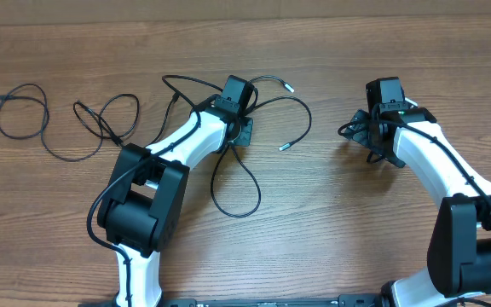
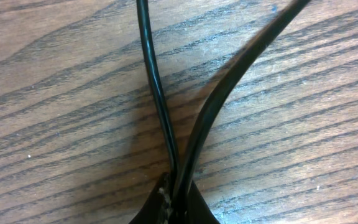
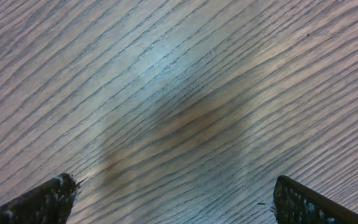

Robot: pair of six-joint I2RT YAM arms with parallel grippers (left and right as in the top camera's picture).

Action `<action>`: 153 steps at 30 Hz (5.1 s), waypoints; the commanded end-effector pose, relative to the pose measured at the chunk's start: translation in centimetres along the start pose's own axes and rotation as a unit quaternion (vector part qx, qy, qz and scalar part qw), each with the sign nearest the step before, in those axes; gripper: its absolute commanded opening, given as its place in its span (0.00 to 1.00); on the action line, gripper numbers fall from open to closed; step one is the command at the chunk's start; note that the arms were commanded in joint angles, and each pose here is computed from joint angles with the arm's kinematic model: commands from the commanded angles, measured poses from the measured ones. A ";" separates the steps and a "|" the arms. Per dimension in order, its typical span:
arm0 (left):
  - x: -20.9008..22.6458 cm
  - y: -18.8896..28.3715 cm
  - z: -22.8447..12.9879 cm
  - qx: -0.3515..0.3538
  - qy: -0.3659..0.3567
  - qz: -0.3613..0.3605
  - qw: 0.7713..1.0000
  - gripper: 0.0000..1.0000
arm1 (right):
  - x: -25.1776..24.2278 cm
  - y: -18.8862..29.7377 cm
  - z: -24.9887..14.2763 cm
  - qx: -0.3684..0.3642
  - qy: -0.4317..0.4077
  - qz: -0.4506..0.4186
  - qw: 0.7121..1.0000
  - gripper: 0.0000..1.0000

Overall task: Untangle cables
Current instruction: 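Drag the black cable with the left gripper to the far left pile, then release the cable at the left and lift the left gripper away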

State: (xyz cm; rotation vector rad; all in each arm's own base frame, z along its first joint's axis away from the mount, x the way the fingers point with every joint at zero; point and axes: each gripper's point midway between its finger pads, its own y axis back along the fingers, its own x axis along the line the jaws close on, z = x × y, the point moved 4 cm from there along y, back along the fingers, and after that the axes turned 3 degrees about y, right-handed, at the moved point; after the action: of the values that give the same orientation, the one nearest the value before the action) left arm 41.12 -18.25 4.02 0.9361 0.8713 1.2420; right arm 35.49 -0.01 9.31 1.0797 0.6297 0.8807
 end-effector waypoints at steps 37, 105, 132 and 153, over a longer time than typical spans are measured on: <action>15.2 16.1 7.4 -0.017 0.154 0.278 0.948 0.04 | -0.3 -0.1 0.1 -0.005 -0.001 -0.006 1.000 1.00; 12.5 10.1 -4.2 0.274 0.151 -0.068 0.947 0.94 | -0.3 -0.1 0.1 -0.005 -0.001 -0.006 1.000 1.00; 9.4 8.9 -15.5 0.186 0.110 0.017 0.976 1.00 | -0.3 -0.1 0.1 -0.005 -0.001 -0.006 1.000 1.00; 9.4 8.8 -15.3 0.181 0.110 0.016 0.977 0.99 | -0.3 -0.1 0.1 -0.005 -0.001 -0.006 1.000 1.00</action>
State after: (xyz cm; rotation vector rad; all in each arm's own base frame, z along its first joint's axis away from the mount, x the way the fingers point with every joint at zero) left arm 24.99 -7.02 6.16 1.1118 1.2912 1.2338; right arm 35.49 -0.01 9.31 1.0793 0.6298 0.8804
